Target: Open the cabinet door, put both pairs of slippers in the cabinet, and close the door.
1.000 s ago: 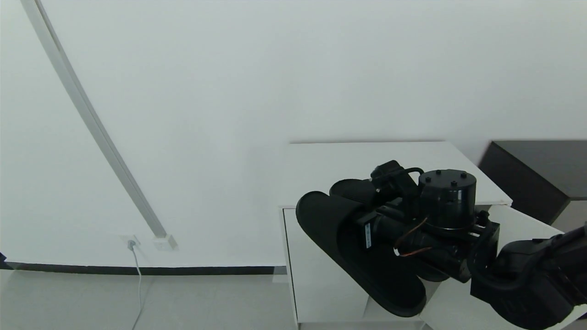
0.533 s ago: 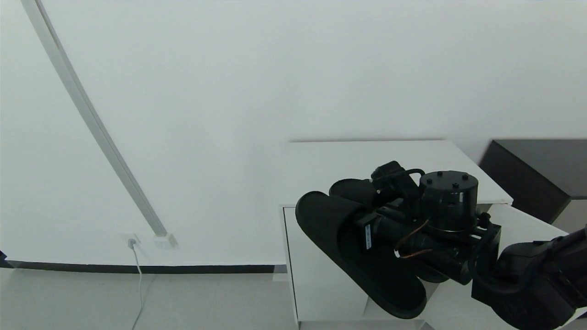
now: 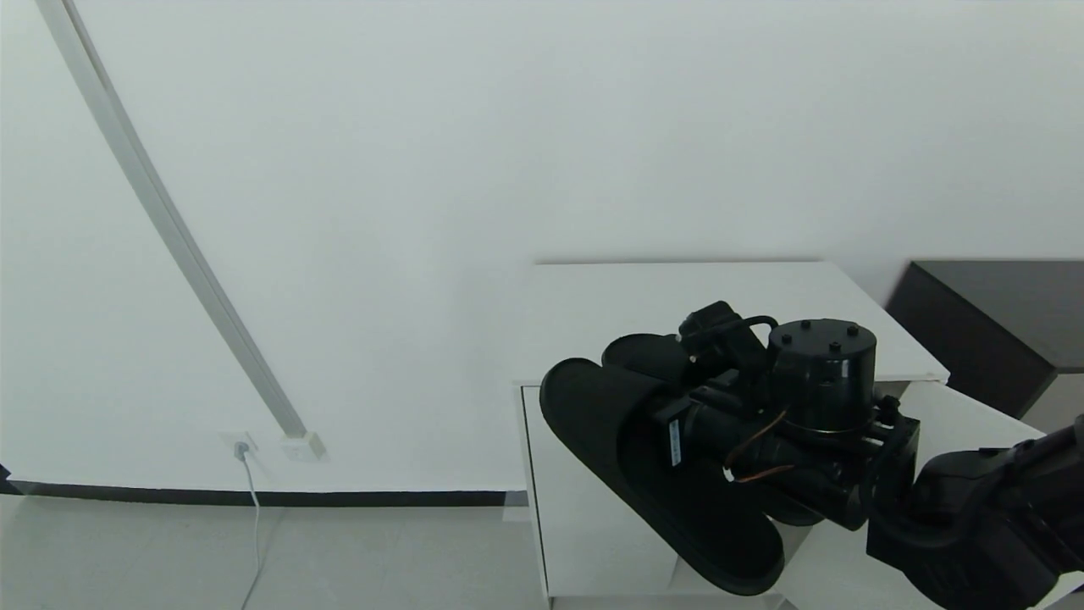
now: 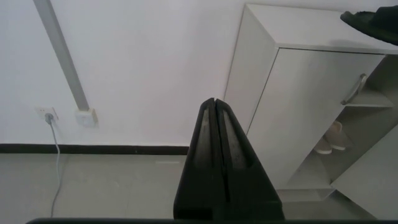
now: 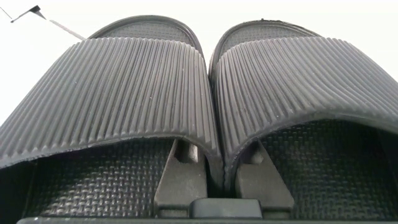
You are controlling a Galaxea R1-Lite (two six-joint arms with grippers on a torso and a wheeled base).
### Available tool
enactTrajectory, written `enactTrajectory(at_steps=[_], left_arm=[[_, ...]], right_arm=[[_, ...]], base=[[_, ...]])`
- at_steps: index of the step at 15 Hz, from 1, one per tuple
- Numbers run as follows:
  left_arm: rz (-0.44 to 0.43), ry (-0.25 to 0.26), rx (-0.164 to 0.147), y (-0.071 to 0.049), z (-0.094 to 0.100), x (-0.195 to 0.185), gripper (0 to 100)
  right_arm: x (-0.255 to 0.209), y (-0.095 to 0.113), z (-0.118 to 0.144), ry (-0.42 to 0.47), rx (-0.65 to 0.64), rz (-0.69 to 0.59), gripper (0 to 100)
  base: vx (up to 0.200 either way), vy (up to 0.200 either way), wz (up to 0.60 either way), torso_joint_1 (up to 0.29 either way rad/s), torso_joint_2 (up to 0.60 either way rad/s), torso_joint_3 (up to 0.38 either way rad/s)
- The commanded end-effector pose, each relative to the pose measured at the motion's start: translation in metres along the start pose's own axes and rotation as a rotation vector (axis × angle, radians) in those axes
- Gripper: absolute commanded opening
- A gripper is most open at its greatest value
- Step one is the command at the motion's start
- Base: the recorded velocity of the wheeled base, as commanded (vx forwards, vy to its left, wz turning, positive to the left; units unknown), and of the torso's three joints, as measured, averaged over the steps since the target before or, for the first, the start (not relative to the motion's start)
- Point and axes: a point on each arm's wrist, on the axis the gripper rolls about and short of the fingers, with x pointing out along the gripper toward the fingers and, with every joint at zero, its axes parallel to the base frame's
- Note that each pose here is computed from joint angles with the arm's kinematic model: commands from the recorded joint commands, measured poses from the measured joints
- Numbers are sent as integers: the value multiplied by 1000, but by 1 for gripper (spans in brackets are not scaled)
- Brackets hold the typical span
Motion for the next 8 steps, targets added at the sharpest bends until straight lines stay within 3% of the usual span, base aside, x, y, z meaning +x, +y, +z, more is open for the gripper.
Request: enactTrajectory(at_steps=[1,8], left_arm=[[0,0,-1,0,0,0,0],[0,0,-1,0,0,0,0]], right_arm=[[0,0,-1,3,-5,-2,0],[-1,-1,-2,-16,-10,-3,0]], base=[[0,-200,0,12,7,-7],[0,-200,0,4,3,2]])
